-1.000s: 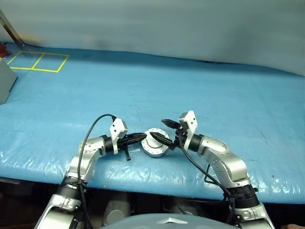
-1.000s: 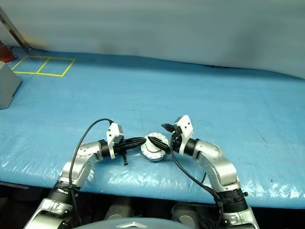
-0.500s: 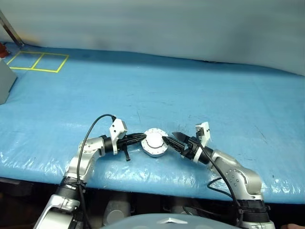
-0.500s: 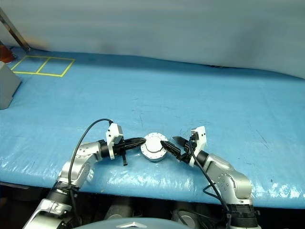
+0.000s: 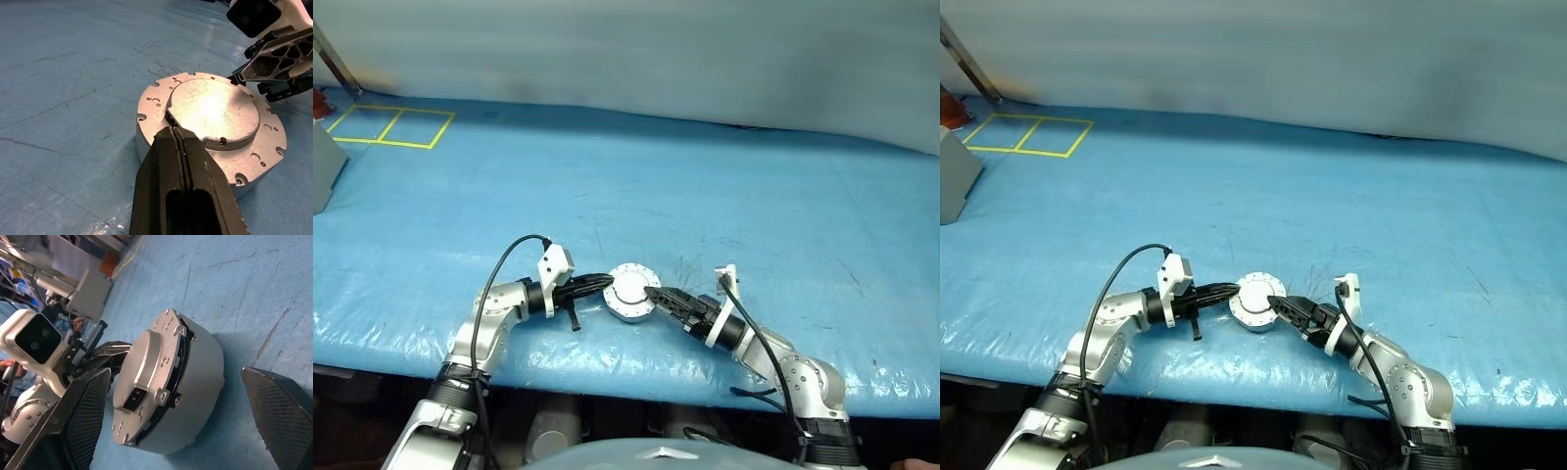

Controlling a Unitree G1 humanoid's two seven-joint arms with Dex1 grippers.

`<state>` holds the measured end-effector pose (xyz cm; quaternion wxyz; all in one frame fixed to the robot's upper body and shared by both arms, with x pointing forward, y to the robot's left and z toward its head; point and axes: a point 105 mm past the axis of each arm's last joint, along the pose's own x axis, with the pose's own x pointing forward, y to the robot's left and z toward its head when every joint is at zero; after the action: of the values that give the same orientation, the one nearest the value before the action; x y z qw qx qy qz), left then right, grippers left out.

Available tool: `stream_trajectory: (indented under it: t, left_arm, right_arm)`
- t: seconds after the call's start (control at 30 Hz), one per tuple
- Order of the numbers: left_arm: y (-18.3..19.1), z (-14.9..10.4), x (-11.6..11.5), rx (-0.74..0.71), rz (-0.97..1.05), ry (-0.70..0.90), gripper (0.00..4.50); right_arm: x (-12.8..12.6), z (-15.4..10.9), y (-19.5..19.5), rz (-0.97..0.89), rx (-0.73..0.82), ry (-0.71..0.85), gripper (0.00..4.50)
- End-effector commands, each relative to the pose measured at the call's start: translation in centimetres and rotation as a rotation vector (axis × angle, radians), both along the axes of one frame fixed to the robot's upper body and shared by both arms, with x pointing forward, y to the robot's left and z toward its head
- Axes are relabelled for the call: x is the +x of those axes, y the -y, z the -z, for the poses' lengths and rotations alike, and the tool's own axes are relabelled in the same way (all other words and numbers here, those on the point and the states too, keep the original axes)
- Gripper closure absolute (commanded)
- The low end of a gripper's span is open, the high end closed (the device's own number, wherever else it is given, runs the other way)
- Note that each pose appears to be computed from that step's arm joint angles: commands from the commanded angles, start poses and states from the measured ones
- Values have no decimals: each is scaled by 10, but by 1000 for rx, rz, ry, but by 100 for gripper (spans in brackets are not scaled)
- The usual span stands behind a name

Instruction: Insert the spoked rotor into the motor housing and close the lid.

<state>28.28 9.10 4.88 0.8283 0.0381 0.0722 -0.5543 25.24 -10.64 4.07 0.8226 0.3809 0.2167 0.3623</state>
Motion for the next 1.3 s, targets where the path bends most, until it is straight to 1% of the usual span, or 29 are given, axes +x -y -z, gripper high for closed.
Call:
stream_trajectory:
  t: [0.03,0.1,0.13,0.2,0.23,0.27,0.33,0.4,0.53,0.7,0.77,0.83,0.93,1.0,1.13,1.3]
  left_arm:
    - [1,14,-7,43,21,-40,450]
    - [1,14,-7,44,21,-38,450]
    - [2,14,-7,45,22,-37,450]
    - [1,14,-7,46,21,-36,450]
    - [1,14,-7,46,20,-36,450]
    - [1,14,-7,46,19,-36,450]
    - [1,14,-7,47,18,-36,450]
    - [1,14,-7,48,19,-36,450]
    - [2,15,-8,47,20,-38,450]
    - [2,14,-8,48,18,-35,450]
    - [2,13,-8,48,14,-32,450]
    - [1,12,-6,38,1,-25,450]
    - [-2,2,3,-59,-93,-21,450]
    - [-7,-2,9,-132,-164,-52,450]
    - [-16,-4,8,-243,-233,-154,450]
    - [-27,-10,8,-398,-324,-245,450]
  right_arm:
    - [-4,2,-3,-8,63,-41,3]
    - [-5,3,-4,-7,73,-49,3]
    - [-5,3,-4,-9,76,-53,42]
    - [-6,4,-6,-17,75,-60,95]
    - [-7,5,-6,-20,72,-64,132]
    - [-7,6,-7,-21,73,-68,159]
    - [-7,8,-7,-20,80,-75,159]
    - [-7,9,-7,-15,93,-80,197]
    - [-6,10,-6,-12,100,-87,289]
    - [-5,9,-5,-3,115,-91,289]
    - [-5,11,-6,-8,102,-95,317]
    - [-5,11,-6,-6,107,-97,324]
    - [-1,7,-4,24,141,-93,324]
    - [4,1,-1,56,180,-84,324]
    - [13,-6,5,125,220,-74,324]
    - [30,-23,13,214,302,-33,324]
